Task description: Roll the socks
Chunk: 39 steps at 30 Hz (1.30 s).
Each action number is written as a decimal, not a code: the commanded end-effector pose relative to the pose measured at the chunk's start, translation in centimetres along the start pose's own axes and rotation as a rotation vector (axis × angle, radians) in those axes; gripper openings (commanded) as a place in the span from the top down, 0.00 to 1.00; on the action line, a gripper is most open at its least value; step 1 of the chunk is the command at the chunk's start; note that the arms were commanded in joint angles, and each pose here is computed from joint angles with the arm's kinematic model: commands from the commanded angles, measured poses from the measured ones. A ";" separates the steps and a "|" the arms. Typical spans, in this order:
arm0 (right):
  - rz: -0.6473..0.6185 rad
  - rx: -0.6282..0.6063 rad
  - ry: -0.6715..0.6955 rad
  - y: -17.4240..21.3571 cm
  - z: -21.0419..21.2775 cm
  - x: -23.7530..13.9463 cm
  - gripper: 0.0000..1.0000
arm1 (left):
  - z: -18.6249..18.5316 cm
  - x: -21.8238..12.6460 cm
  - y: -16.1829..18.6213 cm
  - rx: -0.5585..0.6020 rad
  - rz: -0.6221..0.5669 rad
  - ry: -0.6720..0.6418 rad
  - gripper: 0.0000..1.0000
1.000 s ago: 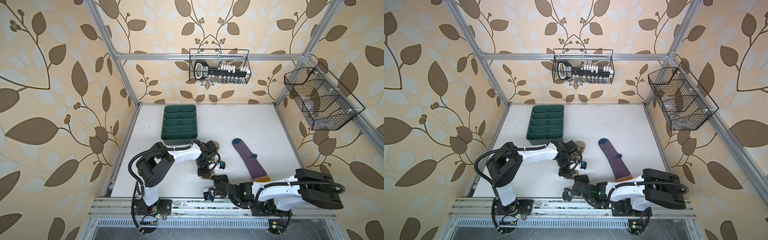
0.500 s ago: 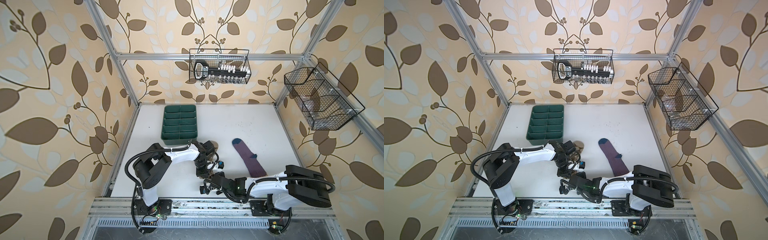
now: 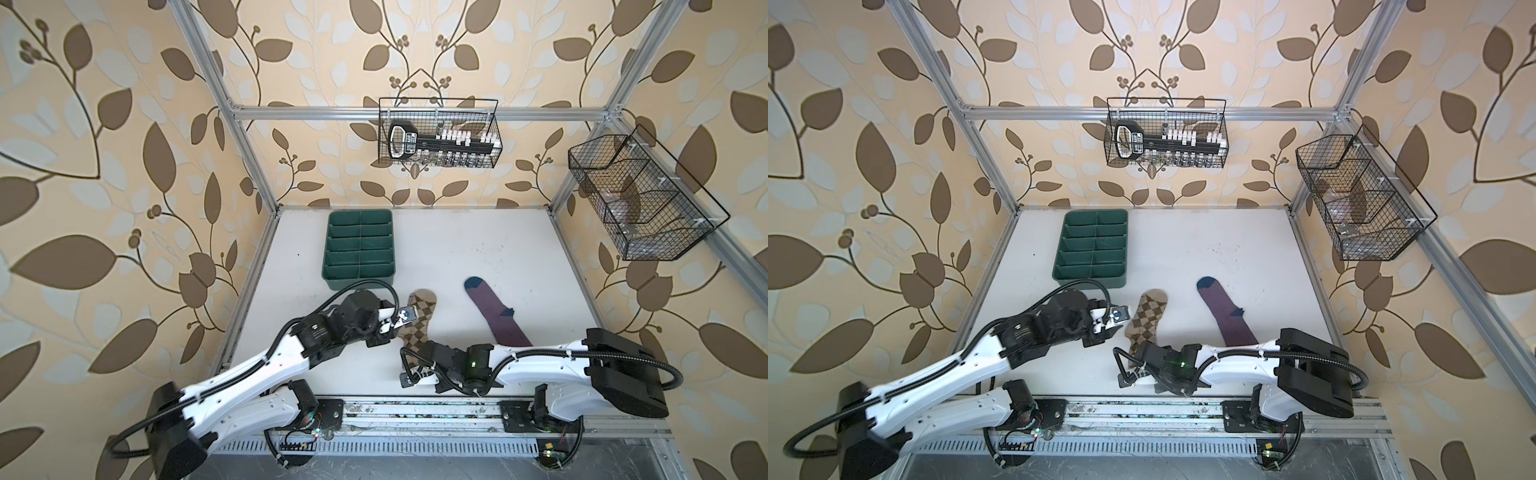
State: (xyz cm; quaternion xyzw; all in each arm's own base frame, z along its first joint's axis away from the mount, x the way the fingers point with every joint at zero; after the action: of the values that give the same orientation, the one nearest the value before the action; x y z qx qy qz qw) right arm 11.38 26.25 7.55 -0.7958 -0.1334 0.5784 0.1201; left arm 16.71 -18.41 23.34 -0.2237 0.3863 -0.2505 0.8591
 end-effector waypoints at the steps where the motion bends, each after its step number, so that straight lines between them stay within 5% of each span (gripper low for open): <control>1: 0.107 0.050 -0.265 2.2 2.5 0.3 1.00 | 2.9 -5.2 0.2 -0.031 -0.047 -0.290 0.41; 4: 0.108 0.086 -0.339 1.9 2.2 0.4 1.00 | 2.1 -8.5 -0.2 0.067 -0.122 -0.263 0.35; 8: 0.123 0.192 -0.497 1.7 0.9 0.4 1.00 | 0.8 -9.0 -0.3 0.141 -0.096 -0.115 0.36; 13: 0.141 0.318 -0.652 1.8 -0.9 0.9 1.00 | -2.0 -5.6 0.5 0.273 -0.028 0.055 0.36; 20: 0.167 0.432 -0.704 2.7 -3.7 2.3 1.00 | -9.6 0.0 0.0 0.640 0.037 0.146 0.35; 25: 0.159 0.441 -0.711 2.8 -4.6 2.5 1.00 | -13.5 3.6 -0.1 0.606 0.059 0.242 0.38; 31: 0.158 0.446 -0.716 2.9 -4.9 2.6 1.00 | -15.2 7.2 0.5 0.557 0.109 0.209 0.42; 39: 0.141 0.446 -0.730 2.8 -4.7 2.1 1.00 | -15.9 11.3 2.2 0.559 0.241 0.109 0.68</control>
State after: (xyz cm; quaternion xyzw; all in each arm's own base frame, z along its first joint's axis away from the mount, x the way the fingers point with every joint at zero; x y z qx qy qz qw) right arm 17.23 25.29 7.00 -0.5024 -0.0049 0.8360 0.2208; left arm 10.40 -26.06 6.94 0.1001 0.3918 -0.2829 0.8697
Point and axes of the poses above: each gripper's point midway between its finger pads, its own x axis out along the fingers, its own z axis along the line the jaws close on, y = z × x, the point moved 6 cm from there along -x, back along the fingers, and after that the axes turned 13 degrees about x, right-handed, at the moved point
